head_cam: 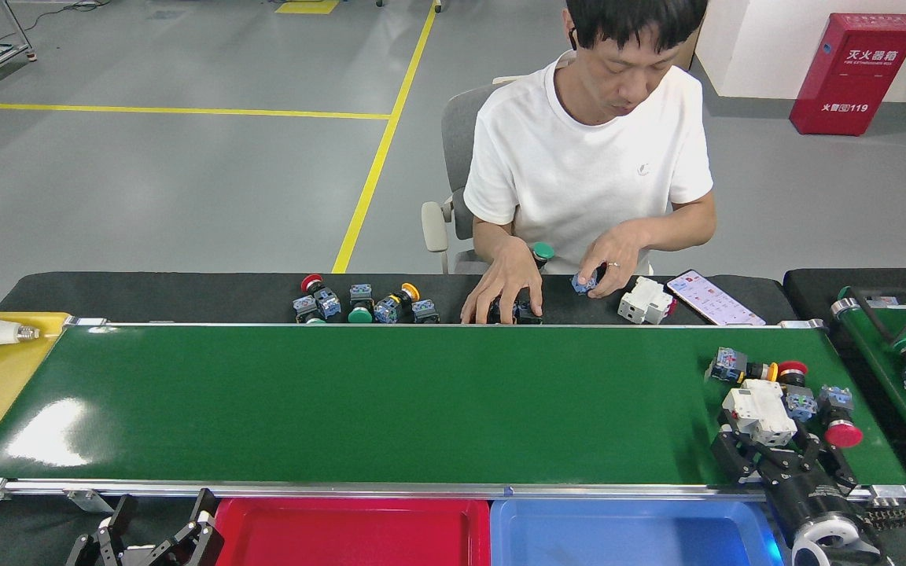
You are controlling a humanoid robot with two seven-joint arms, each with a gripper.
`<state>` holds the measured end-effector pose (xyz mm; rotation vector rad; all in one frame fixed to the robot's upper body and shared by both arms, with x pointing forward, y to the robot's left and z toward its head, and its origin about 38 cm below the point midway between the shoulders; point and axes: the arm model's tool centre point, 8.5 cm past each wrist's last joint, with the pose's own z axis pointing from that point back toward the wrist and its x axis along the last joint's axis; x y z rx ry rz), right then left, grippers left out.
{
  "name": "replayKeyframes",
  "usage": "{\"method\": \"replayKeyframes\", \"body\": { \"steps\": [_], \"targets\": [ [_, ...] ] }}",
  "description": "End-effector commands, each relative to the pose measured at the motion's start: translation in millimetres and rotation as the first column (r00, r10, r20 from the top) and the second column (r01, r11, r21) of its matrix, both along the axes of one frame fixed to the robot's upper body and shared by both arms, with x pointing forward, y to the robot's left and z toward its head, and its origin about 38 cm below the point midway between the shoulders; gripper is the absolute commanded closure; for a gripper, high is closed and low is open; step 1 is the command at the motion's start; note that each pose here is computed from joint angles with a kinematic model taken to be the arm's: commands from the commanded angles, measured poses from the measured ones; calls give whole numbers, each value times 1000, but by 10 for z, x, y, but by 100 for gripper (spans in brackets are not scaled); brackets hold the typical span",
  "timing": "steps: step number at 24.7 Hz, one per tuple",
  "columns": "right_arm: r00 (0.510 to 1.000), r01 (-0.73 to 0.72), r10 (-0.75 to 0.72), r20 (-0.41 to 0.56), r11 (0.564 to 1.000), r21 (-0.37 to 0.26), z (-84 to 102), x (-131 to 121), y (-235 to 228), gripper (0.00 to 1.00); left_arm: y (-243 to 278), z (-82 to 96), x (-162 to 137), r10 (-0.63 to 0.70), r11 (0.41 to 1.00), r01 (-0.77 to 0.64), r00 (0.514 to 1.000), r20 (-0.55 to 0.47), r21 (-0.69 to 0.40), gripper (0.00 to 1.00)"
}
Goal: Pick switch part from conveyor to tray
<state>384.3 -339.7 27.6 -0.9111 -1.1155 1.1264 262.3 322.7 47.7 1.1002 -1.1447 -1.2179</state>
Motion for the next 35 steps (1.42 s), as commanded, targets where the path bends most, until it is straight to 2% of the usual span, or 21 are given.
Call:
{"method": "replayKeyframes", "body": {
  "steps": [1,3,4,8,10,13,15,17,18,20,24,26,27,28,30,35],
  "targets": [
    [999,-20,19,36,1000,4,118,91,35,25,17,79,28,-3,1000,3,1000,29,7,0],
    [998,-44,44,33,999,4,107,103,113,42,18,78,27,-1,1000,1,1000,29,6,0],
    [998,-58,58,29,998,2,103,108,155,48,18,78,27,-1,1000,1,1000,29,6,0],
    [992,-118,117,55,993,14,250,124,279,45,18,78,27,-1,1000,1,1000,29,6,0],
    [980,-179,178,91,984,4,354,20,333,44,17,79,28,-3,1000,3,1000,29,7,0],
    [948,-301,300,106,953,1,294,-538,332,39,-4,93,55,-12,1000,11,999,34,8,0],
    [891,-440,436,127,898,5,261,-865,357,39,-10,92,56,-13,1000,13,999,34,8,0],
    [821,-557,544,175,830,35,260,-1100,423,39,-1,95,55,-12,1000,12,999,34,9,0],
    [817,-560,542,196,827,52,274,-1179,407,40,3,96,55,-13,1000,12,999,34,11,0],
    [839,-528,507,198,847,68,284,-1332,305,40,12,98,55,-12,1000,11,999,33,14,0],
    [853,-519,506,129,849,100,129,-1640,298,40,4,88,45,-12,1000,12,999,31,11,0],
    [857,-515,504,110,850,115,64,-1707,338,32,-9,84,45,-13,1000,13,999,31,7,0],
    [858,-513,505,91,849,126,25,-1736,369,10,-9,84,45,-13,1000,13,999,31,7,0],
    [858,-514,509,68,847,137,-11,-1757,399,2,-4,85,44,-11,1000,11,999,31,8,0],
    [855,-516,518,27,844,144,-49,-1767,416,2,-1,83,41,-14,1000,14,999,29,12,0],
    [874,-485,482,53,866,125,33,-1691,297,2,31,84,30,-5,1000,5,1000,28,15,0]
  ]
}}
